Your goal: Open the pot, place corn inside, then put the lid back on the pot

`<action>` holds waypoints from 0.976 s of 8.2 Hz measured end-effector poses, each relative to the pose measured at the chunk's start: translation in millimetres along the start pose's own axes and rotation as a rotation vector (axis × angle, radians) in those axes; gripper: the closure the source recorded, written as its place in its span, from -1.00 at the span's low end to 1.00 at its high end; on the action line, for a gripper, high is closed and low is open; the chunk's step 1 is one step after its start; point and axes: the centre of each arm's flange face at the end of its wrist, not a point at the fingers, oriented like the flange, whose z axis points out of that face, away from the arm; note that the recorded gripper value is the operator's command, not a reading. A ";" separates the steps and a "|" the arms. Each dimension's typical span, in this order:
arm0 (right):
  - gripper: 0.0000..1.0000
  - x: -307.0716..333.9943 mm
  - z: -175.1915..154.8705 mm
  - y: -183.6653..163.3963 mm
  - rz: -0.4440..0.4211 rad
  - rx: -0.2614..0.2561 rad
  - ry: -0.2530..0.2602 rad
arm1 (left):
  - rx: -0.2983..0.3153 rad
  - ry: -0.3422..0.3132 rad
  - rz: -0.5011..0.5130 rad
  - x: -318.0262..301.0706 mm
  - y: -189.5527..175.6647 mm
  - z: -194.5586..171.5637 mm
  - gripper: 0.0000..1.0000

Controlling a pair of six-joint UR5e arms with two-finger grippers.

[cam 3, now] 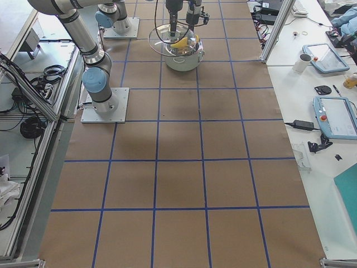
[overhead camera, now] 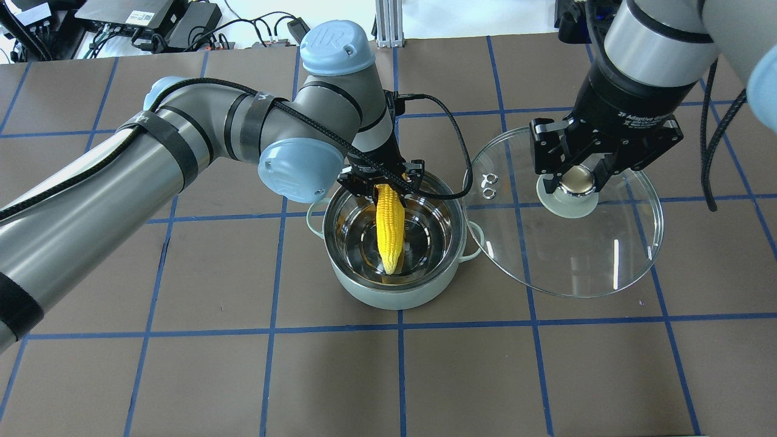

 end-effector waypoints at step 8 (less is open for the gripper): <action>0.46 -5.9 12.8 -12.7 0.022 -0.022 0.004 | 0.016 -0.138 0.024 -75.4 -43.5 -126.5 -1.00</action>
